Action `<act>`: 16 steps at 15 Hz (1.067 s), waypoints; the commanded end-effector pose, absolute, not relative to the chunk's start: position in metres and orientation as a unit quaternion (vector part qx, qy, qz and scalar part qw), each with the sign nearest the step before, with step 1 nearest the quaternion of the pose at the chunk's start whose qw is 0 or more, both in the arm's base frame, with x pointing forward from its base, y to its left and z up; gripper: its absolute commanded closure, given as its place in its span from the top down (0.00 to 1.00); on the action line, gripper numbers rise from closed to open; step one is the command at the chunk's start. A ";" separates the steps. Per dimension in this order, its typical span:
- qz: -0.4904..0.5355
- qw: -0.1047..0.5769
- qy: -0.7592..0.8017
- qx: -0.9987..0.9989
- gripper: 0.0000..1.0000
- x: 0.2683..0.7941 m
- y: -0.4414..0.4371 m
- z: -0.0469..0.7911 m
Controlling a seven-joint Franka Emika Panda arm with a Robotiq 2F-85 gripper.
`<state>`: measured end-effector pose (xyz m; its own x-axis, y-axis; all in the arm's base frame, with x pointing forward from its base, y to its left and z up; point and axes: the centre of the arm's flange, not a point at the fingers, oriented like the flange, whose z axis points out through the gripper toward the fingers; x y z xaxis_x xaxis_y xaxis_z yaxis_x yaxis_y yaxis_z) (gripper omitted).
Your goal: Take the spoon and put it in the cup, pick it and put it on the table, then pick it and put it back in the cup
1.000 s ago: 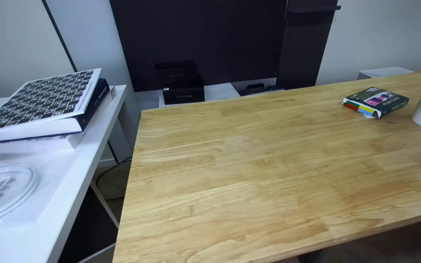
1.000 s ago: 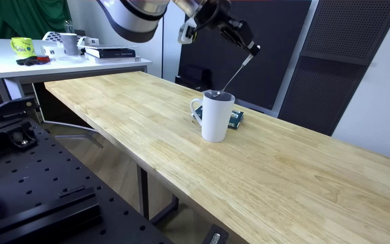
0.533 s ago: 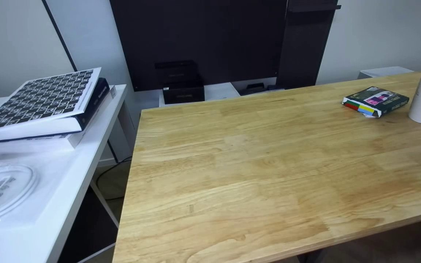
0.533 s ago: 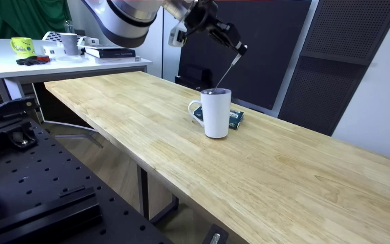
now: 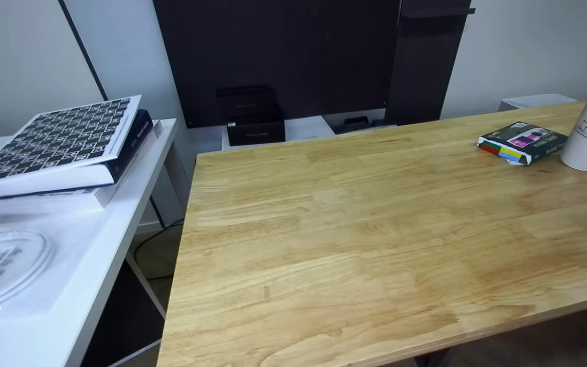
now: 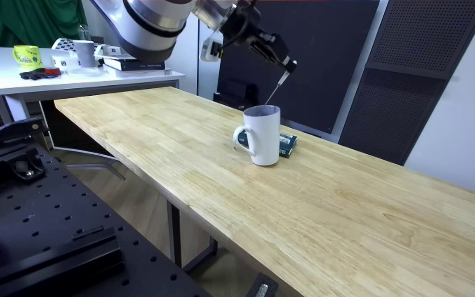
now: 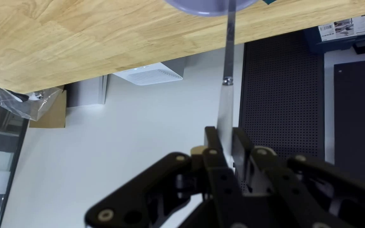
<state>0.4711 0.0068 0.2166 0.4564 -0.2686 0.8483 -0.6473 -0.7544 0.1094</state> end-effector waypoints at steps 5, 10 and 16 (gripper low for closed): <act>0.467 0.222 -0.277 0.810 0.04 0.447 -0.026 0.203; 0.463 0.223 -0.300 0.804 0.04 0.451 -0.035 0.207; 0.452 0.232 -0.311 0.803 0.04 0.443 -0.047 0.198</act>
